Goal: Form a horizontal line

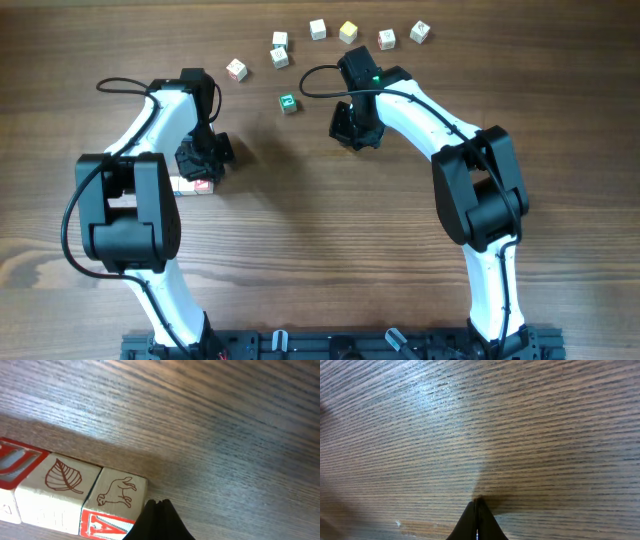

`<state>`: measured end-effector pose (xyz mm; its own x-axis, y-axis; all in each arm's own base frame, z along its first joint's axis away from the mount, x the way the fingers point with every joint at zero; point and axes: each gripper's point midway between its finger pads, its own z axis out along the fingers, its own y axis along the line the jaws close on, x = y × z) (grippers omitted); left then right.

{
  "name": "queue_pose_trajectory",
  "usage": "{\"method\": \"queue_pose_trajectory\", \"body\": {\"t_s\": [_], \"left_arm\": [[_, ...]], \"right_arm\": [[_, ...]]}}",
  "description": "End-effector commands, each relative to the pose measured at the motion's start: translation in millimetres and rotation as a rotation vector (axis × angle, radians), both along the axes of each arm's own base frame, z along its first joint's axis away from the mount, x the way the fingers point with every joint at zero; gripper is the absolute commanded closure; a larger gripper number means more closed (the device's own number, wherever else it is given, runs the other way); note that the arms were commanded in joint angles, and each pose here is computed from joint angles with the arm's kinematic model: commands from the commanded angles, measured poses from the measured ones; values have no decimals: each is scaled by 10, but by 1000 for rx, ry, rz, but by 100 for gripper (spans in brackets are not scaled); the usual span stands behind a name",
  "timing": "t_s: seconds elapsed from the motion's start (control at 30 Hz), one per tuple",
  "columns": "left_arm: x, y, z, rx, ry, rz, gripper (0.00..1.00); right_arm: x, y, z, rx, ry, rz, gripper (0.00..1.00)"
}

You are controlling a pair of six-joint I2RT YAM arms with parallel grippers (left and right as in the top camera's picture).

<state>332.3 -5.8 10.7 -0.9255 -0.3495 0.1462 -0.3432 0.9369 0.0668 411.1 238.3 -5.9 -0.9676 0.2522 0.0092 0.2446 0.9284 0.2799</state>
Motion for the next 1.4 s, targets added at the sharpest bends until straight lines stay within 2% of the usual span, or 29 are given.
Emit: {"method": "queue_pose_trajectory", "body": {"t_s": [0.0,0.13,0.27,0.43,0.73,1.0,1.2,1.37], "left_arm": [[19,-19,-41,-8,-1,-18,96],[82,-80,-49,-43,-27,-17,96],[181,-242,-48,-144,-71,-65,96],[192,-237,-48,-143,-76,-85,96],[126,-248,-42,-157,-54,-181,96],[156,-393,-47,-166,-73,-287,96],[140,-534,-49,-166,-73,-352,96],[-22,-402,-38,-73,7,-374,96]], "right_arm": [[-310,-304,-604,-144,129,-18,96],[-300,-299,-604,-142,120,5,95],[-296,-296,-604,-141,119,5,94],[-290,-285,-602,-135,117,4,91],[-283,-262,-600,-125,116,-1,90],[-293,-236,-595,-110,128,-28,86],[-283,-257,-599,-122,120,-18,87],[-265,-313,-608,-155,104,1,87]]}}
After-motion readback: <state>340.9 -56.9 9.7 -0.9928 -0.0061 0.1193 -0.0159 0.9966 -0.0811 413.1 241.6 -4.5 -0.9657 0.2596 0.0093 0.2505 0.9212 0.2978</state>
